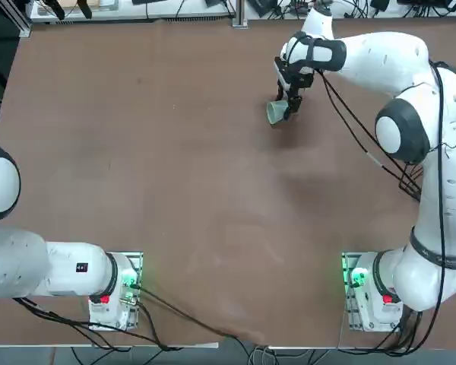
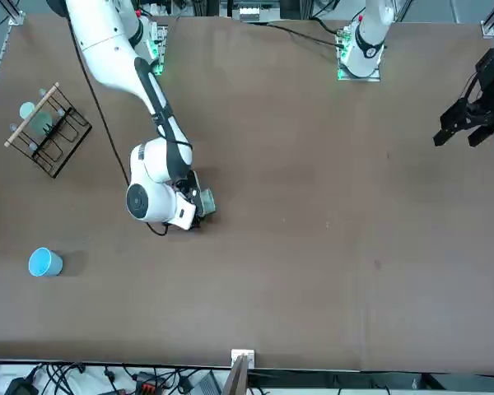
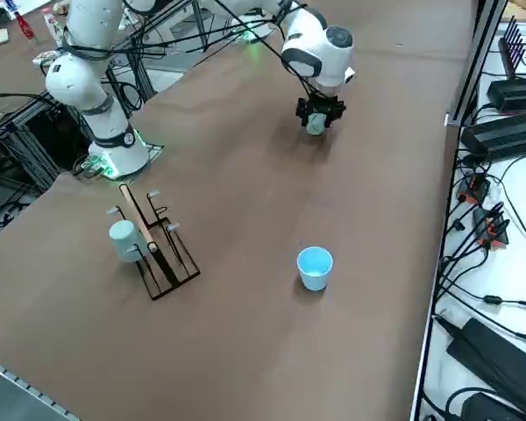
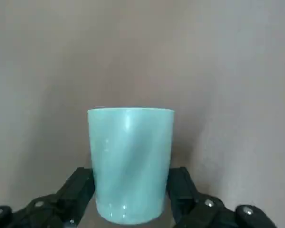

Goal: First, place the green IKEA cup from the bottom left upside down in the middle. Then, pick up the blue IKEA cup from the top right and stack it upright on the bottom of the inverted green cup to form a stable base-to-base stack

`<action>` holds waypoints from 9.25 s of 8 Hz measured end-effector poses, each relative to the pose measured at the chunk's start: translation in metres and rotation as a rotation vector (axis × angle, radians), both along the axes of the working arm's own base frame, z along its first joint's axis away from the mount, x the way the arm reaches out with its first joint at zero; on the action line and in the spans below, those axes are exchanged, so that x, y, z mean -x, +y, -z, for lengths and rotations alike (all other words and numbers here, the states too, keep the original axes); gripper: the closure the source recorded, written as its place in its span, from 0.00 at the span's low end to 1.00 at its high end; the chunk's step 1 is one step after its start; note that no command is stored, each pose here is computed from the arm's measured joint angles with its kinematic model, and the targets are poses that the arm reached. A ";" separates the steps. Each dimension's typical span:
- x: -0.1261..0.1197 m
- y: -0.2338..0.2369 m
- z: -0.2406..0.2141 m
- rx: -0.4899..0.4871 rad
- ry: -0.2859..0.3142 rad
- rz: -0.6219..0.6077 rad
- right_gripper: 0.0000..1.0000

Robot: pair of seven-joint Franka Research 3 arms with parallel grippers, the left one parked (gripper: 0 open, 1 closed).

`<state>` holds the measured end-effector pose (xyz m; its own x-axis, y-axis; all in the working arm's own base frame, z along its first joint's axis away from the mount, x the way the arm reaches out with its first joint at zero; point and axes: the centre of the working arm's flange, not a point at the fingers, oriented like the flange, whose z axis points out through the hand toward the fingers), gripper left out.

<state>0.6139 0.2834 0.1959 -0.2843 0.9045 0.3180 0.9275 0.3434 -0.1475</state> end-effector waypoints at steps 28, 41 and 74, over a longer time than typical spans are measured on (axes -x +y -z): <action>0.004 -0.174 0.016 1.455 0.024 0.727 0.15; 0.002 -0.164 -0.053 1.420 0.054 0.907 0.00; -0.057 -0.342 -0.202 0.496 0.080 1.401 0.97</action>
<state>0.6705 -0.0583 0.3975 0.8896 0.4395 -0.1244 0.4374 -0.8981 -0.0449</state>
